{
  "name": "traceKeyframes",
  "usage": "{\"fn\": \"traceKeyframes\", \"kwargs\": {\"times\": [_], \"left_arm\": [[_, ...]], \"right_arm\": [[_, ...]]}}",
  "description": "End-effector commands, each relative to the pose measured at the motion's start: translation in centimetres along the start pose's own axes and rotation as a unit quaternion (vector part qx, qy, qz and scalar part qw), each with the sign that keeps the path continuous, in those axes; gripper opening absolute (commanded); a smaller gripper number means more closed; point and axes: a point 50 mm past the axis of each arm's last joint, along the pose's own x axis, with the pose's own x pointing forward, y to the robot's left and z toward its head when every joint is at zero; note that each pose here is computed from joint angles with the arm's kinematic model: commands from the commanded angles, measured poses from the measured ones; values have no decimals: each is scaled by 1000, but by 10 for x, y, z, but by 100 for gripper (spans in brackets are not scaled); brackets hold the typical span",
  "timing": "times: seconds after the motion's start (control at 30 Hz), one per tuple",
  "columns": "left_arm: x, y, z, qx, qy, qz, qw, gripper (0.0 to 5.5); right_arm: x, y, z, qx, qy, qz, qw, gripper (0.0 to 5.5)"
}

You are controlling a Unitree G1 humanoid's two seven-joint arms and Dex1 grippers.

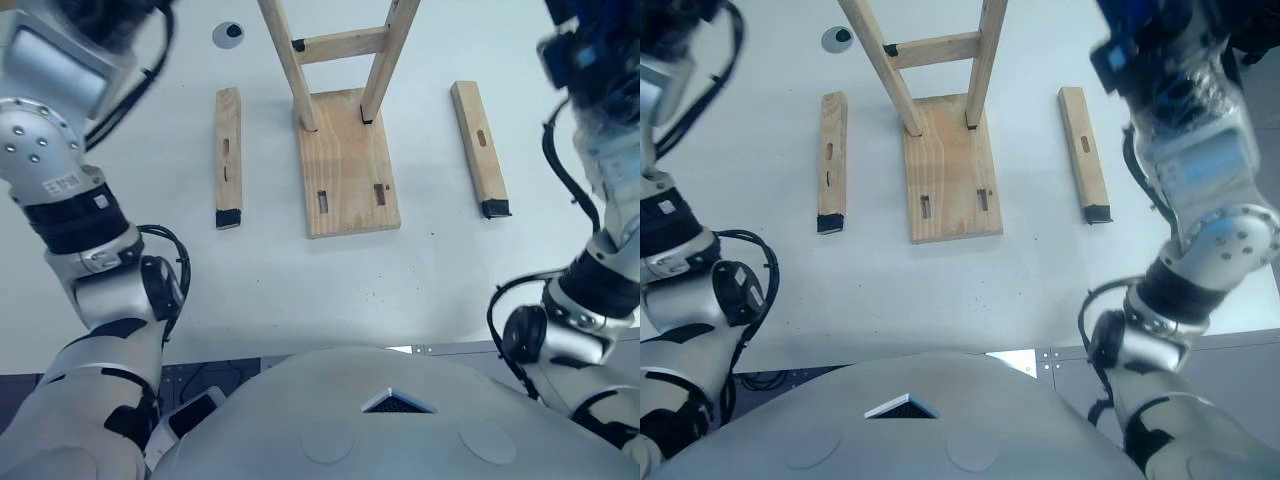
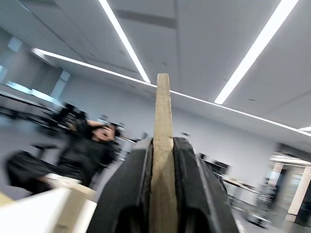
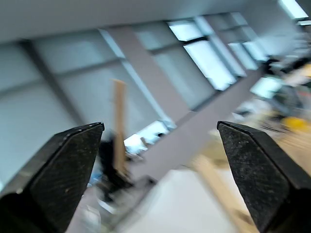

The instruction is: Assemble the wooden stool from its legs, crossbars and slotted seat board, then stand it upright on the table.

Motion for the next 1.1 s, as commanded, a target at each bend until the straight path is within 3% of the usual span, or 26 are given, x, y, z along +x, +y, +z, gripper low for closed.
{"fn": "traceKeyframes", "kwargs": {"times": [0.03, 0.47, 1.1], "left_arm": [[-1, -3, -21, -43, 21, -7, 999, 37], [-4, -9, -38, -84, 22, -20, 996, 37], [-4, -9, -38, -94, 31, -28, 995, 37]], "right_arm": [[18, 10, -2, 47, 6, 36, 998, 429], [44, 10, -24, 103, 47, 49, 992, 421], [48, 10, -34, 126, 59, 44, 989, 94]]}}
